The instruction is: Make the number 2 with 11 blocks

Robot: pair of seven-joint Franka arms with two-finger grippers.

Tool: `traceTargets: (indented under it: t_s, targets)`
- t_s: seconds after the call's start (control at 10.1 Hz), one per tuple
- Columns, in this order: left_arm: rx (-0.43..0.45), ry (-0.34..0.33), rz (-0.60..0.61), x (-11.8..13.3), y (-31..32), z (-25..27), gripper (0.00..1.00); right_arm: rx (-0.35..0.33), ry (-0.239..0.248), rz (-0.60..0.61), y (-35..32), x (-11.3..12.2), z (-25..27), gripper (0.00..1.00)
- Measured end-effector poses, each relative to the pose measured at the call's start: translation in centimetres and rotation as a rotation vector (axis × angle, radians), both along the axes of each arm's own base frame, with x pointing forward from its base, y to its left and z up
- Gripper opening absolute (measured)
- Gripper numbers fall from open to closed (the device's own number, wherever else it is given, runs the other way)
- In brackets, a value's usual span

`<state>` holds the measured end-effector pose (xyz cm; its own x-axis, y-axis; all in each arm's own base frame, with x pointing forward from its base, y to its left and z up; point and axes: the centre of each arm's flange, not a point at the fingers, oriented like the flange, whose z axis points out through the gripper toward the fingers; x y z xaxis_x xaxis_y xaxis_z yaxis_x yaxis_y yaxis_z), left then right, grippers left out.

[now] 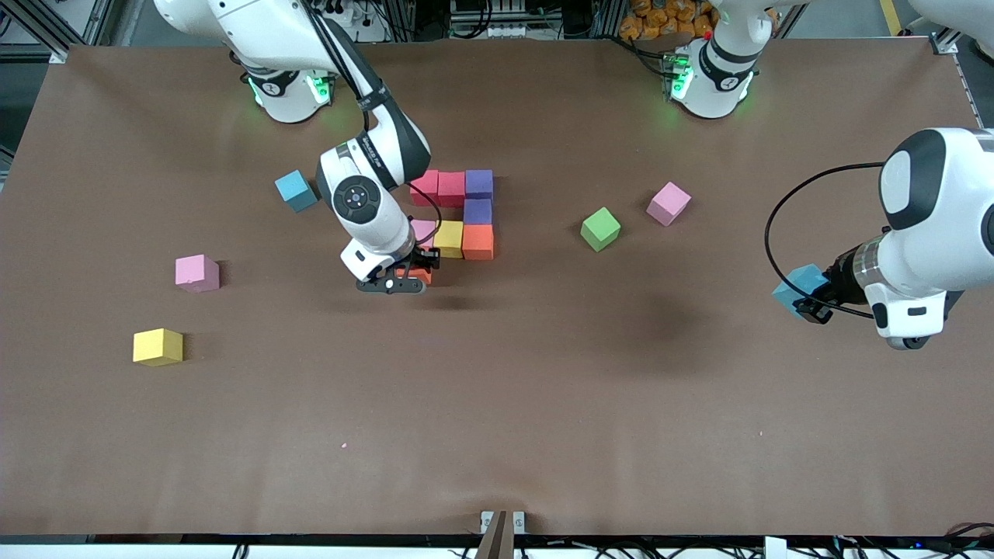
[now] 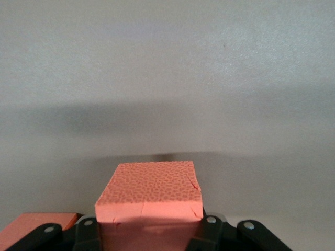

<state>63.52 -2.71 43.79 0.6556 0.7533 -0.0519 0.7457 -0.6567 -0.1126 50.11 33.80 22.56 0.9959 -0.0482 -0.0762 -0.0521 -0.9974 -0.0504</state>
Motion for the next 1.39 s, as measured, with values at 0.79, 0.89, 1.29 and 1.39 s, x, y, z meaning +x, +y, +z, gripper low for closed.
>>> traceTargets:
  t_s: [0.79,0.89,1.29,1.39]
  targets:
    - [-0.005,0.020,-0.032,-0.1,-0.8,-1.1,0.56,-0.026,0.020,-0.025,0.9,-1.0,-2.5,0.56]
    - [-0.010,0.036,-0.055,0.0,-1.7,-2.0,0.56,-0.028,0.022,-0.025,0.9,-1.0,-2.6,0.56]
    - [-0.032,0.079,-0.227,-0.9,-11.1,-5.1,0.56,-0.030,0.022,-0.023,0.9,-1.1,-2.7,0.56]
    - [-0.032,0.095,-0.259,-1.4,-13.2,-6.1,0.56,-0.034,0.021,-0.019,0.8,-1.1,-2.8,0.56]
